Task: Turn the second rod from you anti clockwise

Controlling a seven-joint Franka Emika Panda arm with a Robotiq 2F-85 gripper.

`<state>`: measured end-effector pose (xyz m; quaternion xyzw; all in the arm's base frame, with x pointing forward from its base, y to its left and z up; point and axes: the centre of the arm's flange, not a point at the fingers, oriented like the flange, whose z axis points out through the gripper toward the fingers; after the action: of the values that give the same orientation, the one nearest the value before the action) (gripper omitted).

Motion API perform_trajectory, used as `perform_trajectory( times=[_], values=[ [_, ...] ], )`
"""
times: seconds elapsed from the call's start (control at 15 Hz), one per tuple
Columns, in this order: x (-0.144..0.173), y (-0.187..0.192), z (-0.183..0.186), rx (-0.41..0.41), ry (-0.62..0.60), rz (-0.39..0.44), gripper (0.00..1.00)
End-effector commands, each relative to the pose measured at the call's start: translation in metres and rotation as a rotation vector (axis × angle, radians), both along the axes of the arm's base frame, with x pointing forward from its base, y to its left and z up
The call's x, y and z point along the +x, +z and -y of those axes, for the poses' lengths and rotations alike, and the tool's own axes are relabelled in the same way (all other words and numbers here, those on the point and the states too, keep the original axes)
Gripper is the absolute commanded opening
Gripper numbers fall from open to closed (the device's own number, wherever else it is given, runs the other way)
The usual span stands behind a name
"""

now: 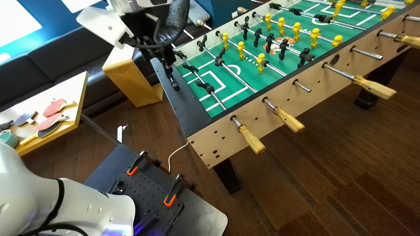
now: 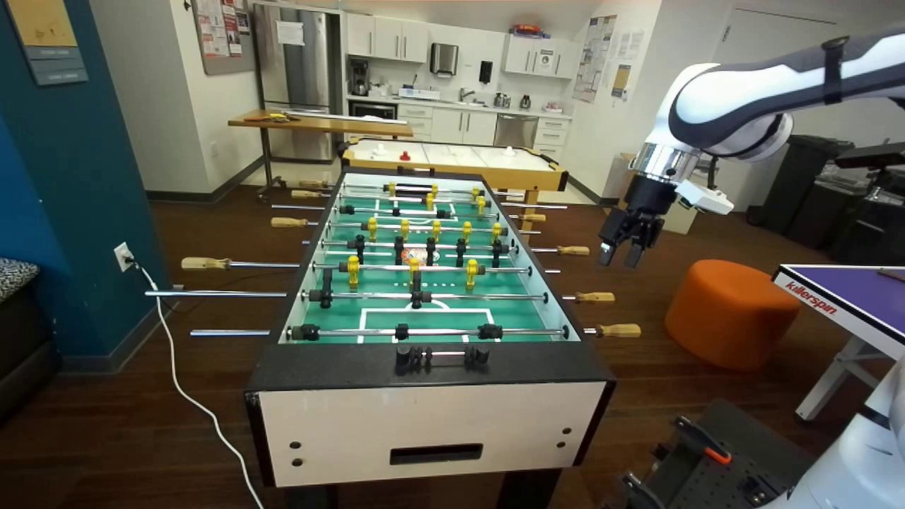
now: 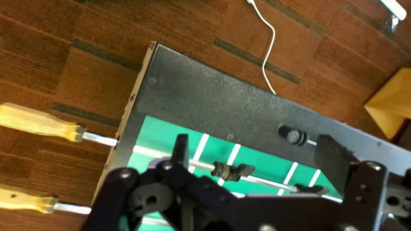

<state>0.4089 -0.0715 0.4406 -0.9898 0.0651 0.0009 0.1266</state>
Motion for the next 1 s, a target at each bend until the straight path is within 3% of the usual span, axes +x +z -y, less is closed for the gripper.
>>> perform_trajectory(
  times=[0.0,0.27,0.33,0.67,0.93],
  values=[
    [0.041,0.009,0.061,0.081,-0.179,-0.048,1.00],
    [0.045,-0.004,0.120,0.204,-0.345,-0.103,1.00],
    [0.027,-0.005,0.101,0.150,-0.279,-0.054,1.00],
    [0.034,-0.014,0.118,0.181,-0.324,-0.087,1.00],
    [0.057,-0.016,0.146,0.369,-0.463,-0.138,1.00]
  ],
)
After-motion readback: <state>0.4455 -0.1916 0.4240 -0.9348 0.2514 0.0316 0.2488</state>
